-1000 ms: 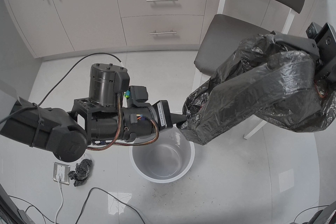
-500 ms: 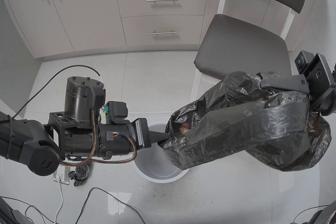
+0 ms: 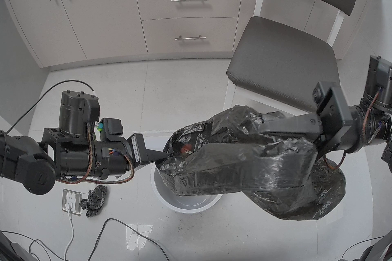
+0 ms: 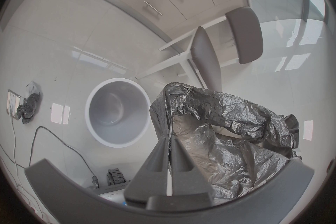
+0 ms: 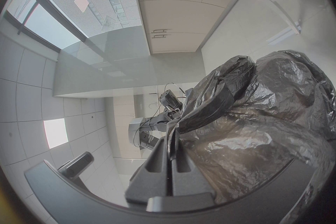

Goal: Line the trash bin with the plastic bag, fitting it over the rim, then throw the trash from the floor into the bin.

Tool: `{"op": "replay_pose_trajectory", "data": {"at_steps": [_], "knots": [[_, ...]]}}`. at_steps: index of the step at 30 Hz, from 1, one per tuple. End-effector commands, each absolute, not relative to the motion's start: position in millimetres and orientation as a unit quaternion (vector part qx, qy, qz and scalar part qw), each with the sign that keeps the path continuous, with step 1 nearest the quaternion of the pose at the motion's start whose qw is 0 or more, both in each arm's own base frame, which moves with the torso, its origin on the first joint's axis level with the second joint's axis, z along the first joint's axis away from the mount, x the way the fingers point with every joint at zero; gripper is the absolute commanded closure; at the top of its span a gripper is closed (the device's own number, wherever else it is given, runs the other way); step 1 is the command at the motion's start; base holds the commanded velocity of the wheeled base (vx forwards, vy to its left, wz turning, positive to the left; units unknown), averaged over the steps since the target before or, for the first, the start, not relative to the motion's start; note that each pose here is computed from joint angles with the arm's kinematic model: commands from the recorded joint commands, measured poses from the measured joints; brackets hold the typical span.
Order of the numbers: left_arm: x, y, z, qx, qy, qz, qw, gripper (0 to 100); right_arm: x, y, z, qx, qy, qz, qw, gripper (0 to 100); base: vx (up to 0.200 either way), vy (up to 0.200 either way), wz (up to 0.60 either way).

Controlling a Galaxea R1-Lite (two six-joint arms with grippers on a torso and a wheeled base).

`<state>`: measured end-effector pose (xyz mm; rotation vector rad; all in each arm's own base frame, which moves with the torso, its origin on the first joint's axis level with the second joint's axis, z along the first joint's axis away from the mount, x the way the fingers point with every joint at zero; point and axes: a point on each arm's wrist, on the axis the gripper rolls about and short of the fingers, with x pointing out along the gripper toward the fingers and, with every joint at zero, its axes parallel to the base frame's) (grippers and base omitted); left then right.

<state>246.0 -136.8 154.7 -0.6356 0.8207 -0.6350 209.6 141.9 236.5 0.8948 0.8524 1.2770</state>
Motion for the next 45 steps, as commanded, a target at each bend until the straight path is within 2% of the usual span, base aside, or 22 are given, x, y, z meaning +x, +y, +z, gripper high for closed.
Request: {"op": "replay_pose_trajectory", "data": {"at_steps": [1,4,11,15,16,17,18,19,21,33,37,42,45], "knots": [[245,-126,149,-0.301,0.389,-0.281,0.824,100,218,161,221,0.385,0.397,0.552,0.625,100,0.000,0.000,0.00],[240,-113,150,-0.291,0.377,-0.275,0.835,100,217,176,215,0.372,0.394,0.553,0.633,100,0.000,0.000,0.00],[233,-92,169,-0.301,0.336,-0.266,0.852,100,210,202,209,0.329,0.350,0.544,0.688,100,0.000,0.000,0.00],[228,-87,173,-0.305,0.326,-0.263,0.855,100,215,213,207,0.296,0.319,0.501,0.748,100,0.000,0.000,0.00],[228,-87,173,-0.305,0.326,-0.263,0.855,100,215,213,207,0.296,0.319,0.501,0.748,100,0.000,0.000,0.00],[225,-86,177,-0.306,0.318,-0.267,0.857,100,219,221,203,0.250,0.298,0.455,0.801,100,0.000,0.000,0.00],[225,-86,177,-0.306,0.318,-0.267,0.857,100,219,222,203,0.246,0.297,0.451,0.805,100,0.000,0.000,0.00],[222,-85,181,-0.306,0.311,-0.270,0.858,100,222,230,201,0.204,0.269,0.404,0.850,100,0.000,0.000,0.00],[219,-84,185,-0.308,0.305,-0.274,0.859,100,222,238,204,0.182,0.241,0.373,0.877,100,0.000,0.000,0.00],[201,-79,207,-0.324,0.266,-0.292,0.860,100,210,258,258,0.188,0.194,0.405,0.873,100,0.000,0.000,0.00],[198,-77,212,-0.329,0.257,-0.294,0.860,100,206,262,265,0.189,0.182,0.402,0.877,100,0.000,0.000,0.00],[197,-75,214,-0.359,0.257,-0.304,0.844,100,205,261,270,0.199,0.176,0.402,0.877,100,0.000,0.000,0.00],[206,-71,209,-0.366,0.226,-0.304,0.850,100,206,260,270,0.206,0.178,0.399,0.876,100,0.000,0.000,0.00]]}}
